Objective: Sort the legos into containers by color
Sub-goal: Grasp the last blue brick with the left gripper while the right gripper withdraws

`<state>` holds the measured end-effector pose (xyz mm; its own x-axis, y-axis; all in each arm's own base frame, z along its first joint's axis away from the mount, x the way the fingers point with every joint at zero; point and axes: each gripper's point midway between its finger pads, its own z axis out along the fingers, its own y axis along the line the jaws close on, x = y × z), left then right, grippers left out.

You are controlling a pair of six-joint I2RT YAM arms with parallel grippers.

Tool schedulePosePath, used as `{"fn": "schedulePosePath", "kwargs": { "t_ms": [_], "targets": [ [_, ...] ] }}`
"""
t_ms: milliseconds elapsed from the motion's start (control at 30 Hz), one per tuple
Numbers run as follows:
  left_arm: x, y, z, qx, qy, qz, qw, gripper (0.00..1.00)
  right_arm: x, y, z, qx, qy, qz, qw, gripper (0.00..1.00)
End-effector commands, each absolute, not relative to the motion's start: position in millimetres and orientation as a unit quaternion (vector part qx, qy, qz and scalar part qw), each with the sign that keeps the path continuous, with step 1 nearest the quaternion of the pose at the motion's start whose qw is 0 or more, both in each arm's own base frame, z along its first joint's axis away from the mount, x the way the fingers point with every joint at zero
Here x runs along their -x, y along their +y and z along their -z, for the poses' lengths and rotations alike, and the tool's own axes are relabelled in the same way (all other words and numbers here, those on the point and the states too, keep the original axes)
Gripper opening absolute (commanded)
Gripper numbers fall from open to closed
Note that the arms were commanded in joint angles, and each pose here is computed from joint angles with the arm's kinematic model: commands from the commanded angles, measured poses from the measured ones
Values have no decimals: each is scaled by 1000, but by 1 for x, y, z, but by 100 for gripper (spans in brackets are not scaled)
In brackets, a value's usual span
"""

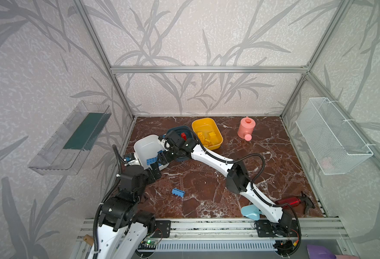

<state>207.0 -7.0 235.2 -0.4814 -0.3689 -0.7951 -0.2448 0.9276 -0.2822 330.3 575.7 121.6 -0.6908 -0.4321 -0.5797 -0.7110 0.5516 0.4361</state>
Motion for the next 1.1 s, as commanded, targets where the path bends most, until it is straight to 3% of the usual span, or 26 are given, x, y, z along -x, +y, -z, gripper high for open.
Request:
{"fn": "schedulePosePath", "kwargs": {
  "t_ms": [0, 200, 300, 633, 900, 1067],
  "targets": [
    [-205, -14, -232, 175, 872, 72, 452, 96, -336, 563, -203, 336, 826, -362, 270, 73],
    [-204, -28, -212, 172, 895, 76, 404, 96, -334, 513, -236, 315, 822, -365, 304, 74],
    [-205, -39, -196, 156, 910, 66, 378, 88, -331, 467, -233, 288, 831, -358, 314, 75],
    [-188, -94, -121, 48, 953, 31, 297, 88, -287, 277, -181, 183, 872, -301, 339, 81],
    [-165, -110, -76, 3, 973, -7, 229, 91, -252, 238, -157, 166, 871, -299, 352, 85],
    [-168, -131, -62, -15, 974, 26, 224, 87, -249, 238, -140, 165, 876, -298, 340, 85]
  ]
}}
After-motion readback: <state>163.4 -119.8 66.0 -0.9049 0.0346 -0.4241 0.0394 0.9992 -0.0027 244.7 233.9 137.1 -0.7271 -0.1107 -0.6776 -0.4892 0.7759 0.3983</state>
